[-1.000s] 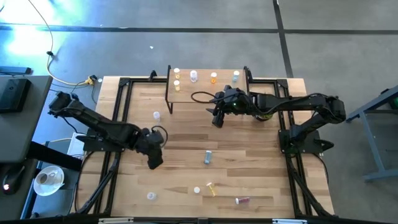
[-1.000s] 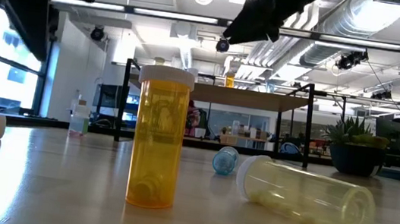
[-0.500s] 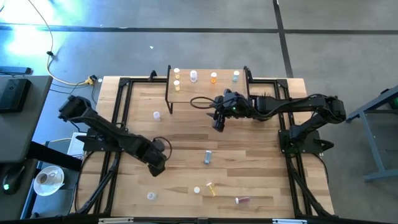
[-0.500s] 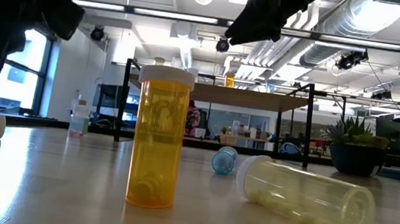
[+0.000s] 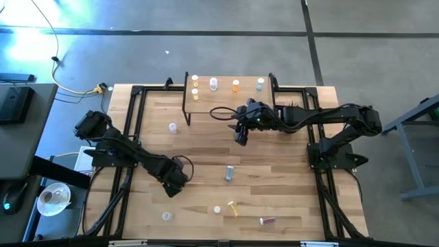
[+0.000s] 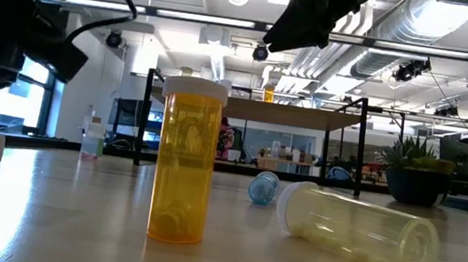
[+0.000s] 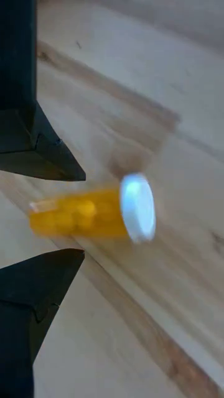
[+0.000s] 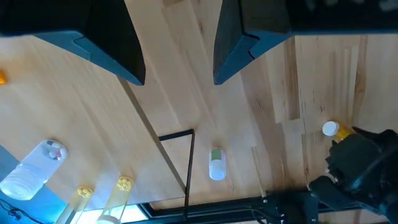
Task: Pick and place medicine bottles onto shelf by color
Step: Put the left orange pill bottle on the shelf aligned with the other orange pill bottle
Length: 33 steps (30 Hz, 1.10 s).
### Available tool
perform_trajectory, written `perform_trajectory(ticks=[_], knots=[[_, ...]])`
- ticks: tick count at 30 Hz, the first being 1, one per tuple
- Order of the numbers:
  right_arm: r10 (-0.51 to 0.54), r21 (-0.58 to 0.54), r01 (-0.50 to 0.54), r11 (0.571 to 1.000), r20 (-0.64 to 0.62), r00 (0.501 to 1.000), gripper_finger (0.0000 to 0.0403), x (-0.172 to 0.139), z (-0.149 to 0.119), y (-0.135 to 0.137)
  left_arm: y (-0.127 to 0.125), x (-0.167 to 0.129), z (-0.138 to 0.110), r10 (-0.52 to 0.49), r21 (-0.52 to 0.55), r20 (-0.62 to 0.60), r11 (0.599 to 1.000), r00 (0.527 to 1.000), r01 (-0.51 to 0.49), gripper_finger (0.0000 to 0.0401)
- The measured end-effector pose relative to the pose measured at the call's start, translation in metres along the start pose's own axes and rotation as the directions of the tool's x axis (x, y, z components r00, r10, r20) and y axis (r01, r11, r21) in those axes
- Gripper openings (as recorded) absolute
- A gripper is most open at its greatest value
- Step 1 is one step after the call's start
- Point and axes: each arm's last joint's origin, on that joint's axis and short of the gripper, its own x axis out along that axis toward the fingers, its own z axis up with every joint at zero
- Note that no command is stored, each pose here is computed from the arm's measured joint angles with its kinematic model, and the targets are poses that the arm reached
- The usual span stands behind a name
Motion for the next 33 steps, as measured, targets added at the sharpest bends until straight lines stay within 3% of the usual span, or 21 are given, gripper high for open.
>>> perform_trajectory(ticks=[6,16,24,33], knots=[[0.0,0.0,0.0,1.0,0.002,1.0,0.0181,0.0,0.0,0.0,-0.004,0.008,0.001,-0.002,0.067,-0.044,0.998,0.999,0.005,0.0154],[-0.001,-0.005,0.001,1.0,-0.003,1.0,0.0181,-0.004,0.0,-0.001,-0.005,0.008,0.006,-0.035,0.146,-0.023,0.989,0.999,0.038,0.0076],[0.045,0.007,-0.045,0.999,0.058,0.997,0.0181,-0.025,0.008,-0.004,-0.011,0.001,0.026,-0.133,0.253,0.056,0.961,0.99,0.115,0.0088],[0.196,-0.003,-0.196,0.981,0.054,0.979,0.0181,-0.031,0.009,0.0,-0.016,-0.019,0.067,-0.293,0.438,0.195,0.88,0.936,0.184,0.0089]])
